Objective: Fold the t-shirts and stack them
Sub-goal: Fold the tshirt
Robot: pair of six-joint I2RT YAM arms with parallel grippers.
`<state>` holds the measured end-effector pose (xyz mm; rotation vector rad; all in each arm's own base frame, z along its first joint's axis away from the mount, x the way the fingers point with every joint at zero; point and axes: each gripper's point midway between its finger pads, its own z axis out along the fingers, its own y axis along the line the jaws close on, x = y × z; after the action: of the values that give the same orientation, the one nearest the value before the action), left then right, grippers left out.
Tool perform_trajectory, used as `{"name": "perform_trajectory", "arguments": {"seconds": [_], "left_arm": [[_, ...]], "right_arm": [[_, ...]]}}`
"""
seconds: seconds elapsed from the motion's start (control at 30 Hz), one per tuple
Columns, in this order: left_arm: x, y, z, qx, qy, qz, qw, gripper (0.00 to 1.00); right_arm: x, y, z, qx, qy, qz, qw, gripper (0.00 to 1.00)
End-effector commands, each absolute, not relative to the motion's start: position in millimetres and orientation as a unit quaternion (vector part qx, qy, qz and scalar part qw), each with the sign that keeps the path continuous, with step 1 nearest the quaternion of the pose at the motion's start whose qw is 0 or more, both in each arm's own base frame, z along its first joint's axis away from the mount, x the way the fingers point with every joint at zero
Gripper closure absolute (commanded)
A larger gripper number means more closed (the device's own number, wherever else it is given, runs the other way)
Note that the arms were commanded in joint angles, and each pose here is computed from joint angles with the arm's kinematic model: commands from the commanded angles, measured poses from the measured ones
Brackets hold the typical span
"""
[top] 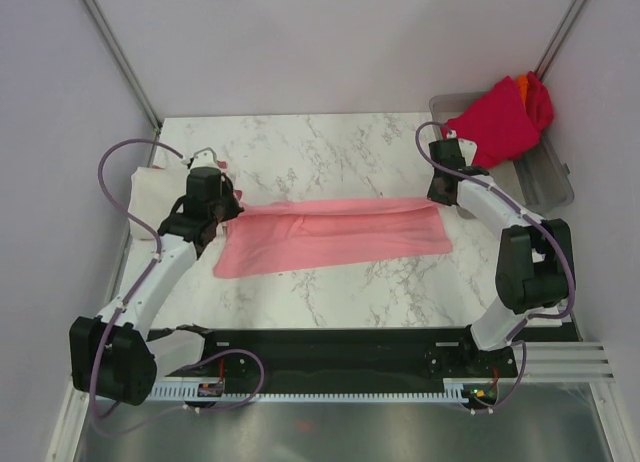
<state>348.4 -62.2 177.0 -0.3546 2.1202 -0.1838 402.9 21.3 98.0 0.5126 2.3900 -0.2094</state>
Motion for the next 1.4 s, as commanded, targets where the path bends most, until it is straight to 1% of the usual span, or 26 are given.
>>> {"name": "perform_trajectory", "arguments": {"seconds": [0.0,0.13,0.2,0.3,0.33,0.37,0.4,0.43,0.47,0.5,0.53,0.57,0.67,0.73,0.87,0.9,0.93,1.0,1.03,1.2,1.27,1.37], "left_arm": [[333,-57,159,-0.160,0.872,-0.063,0.458,0.98],[311,-57,129,-0.169,0.883,-0.069,0.432,0.98],[303,-60,122,-0.172,0.886,-0.082,0.422,0.98],[286,-65,112,-0.177,0.886,-0.103,0.416,0.96],[277,-68,102,-0.180,0.890,-0.115,0.404,0.93],[273,-72,106,-0.176,0.885,-0.129,0.411,0.86],[269,-75,104,-0.174,0.886,-0.140,0.407,0.82],[262,-80,100,-0.168,0.888,-0.155,0.400,0.77],[258,-83,107,-0.164,0.881,-0.168,0.410,0.61],[254,-85,107,-0.163,0.880,-0.175,0.410,0.54],[250,-87,107,-0.164,0.878,-0.183,0.410,0.46],[248,-86,110,-0.166,0.875,-0.187,0.416,0.22],[250,-85,113,-0.172,0.872,-0.188,0.417,0.14],[257,-89,114,-0.170,0.880,-0.186,0.403,0.13],[278,-93,113,-0.176,0.895,-0.176,0.370,0.12],[287,-94,122,-0.176,0.892,-0.181,0.375,0.12],[292,-94,114,-0.178,0.898,-0.174,0.362,0.12],[306,-94,118,-0.180,0.899,-0.168,0.363,0.12],[309,-92,109,-0.182,0.905,-0.158,0.350,0.12],[334,-79,103,-0.218,0.905,-0.143,0.337,0.14],[341,-71,94,-0.237,0.907,-0.138,0.319,0.16],[349,-74,91,-0.237,0.909,-0.150,0.307,0.16]], "right_arm": [[397,12,103,0.219,0.907,-0.094,0.349,1.00],[385,10,95,0.227,0.904,-0.093,0.350,1.00],[383,10,94,0.231,0.901,-0.089,0.356,0.98],[377,9,95,0.243,0.894,-0.082,0.367,0.90],[373,9,96,0.249,0.891,-0.077,0.373,0.75],[372,10,99,0.251,0.889,-0.072,0.376,0.71],[370,10,101,0.252,0.887,-0.069,0.380,0.70],[367,11,108,0.255,0.881,-0.060,0.393,0.66],[365,11,112,0.258,0.877,-0.054,0.401,0.63],[363,15,116,0.255,0.876,-0.039,0.408,0.61],[359,20,124,0.250,0.871,-0.024,0.421,0.55],[360,27,130,0.247,0.866,-0.006,0.434,0.51],[357,64,145,0.208,0.866,0.071,0.449,0.49],[354,102,150,0.164,0.873,0.133,0.440,0.50],[344,174,160,0.084,0.881,0.199,0.422,0.51],[347,191,163,0.065,0.881,0.214,0.416,0.51],[337,221,166,0.026,0.880,0.254,0.400,0.50],[342,253,167,-0.006,0.881,0.285,0.377,0.50],[336,270,168,-0.032,0.882,0.304,0.359,0.50],[343,322,163,-0.069,0.883,0.355,0.300,0.49],[346,332,160,-0.070,0.883,0.364,0.289,0.49],[352,346,157,-0.083,0.881,0.376,0.277,0.47]]}}
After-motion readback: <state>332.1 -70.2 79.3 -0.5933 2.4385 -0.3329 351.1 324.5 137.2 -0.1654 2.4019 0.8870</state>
